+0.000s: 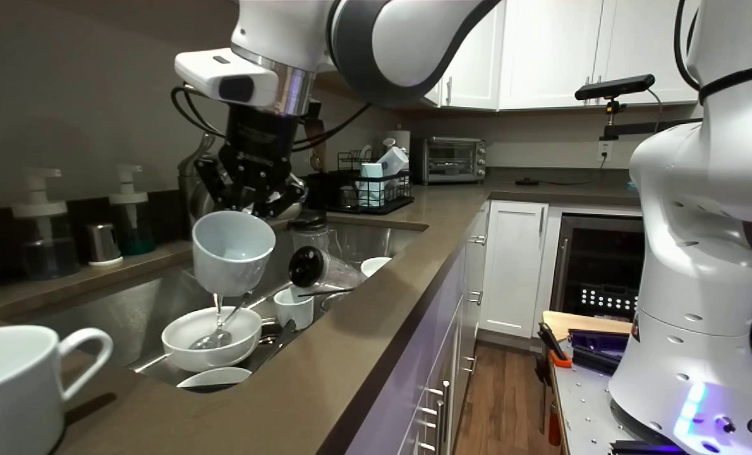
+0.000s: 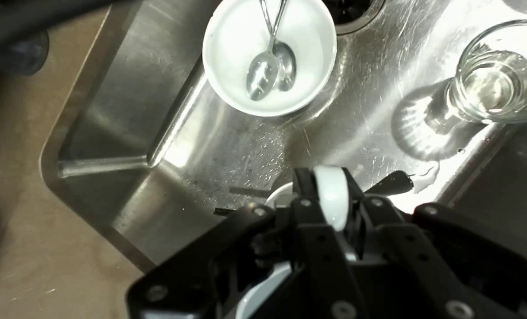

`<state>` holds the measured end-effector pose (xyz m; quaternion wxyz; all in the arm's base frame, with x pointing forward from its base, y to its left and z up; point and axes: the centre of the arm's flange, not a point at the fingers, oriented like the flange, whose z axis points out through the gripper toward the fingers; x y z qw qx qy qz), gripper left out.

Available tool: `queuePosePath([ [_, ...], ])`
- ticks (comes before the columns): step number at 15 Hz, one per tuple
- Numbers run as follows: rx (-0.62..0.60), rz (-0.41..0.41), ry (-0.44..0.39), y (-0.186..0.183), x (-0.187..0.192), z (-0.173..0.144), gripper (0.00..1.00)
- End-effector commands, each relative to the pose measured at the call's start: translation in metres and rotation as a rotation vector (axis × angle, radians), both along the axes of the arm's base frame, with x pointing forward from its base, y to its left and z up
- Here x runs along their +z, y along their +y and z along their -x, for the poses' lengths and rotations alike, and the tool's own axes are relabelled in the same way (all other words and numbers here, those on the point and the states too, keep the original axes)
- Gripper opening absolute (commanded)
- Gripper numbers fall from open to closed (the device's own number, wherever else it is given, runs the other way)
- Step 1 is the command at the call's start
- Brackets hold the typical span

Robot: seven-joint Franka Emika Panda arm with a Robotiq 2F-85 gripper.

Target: Pour the water out of the cup on the right into the sink then place it to the left of the sink

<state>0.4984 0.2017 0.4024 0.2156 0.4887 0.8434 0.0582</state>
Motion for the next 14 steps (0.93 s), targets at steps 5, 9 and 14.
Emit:
queuePosePath([
  [5,0.000,0.000,0.001,0.000,0.000,0.000,0.16],
  [9,-0.007,-0.021,0.010,0.003,-0.006,-0.009,0.05],
  [14,-0.025,-0.086,0.044,0.022,-0.016,-0.030,0.05],
])
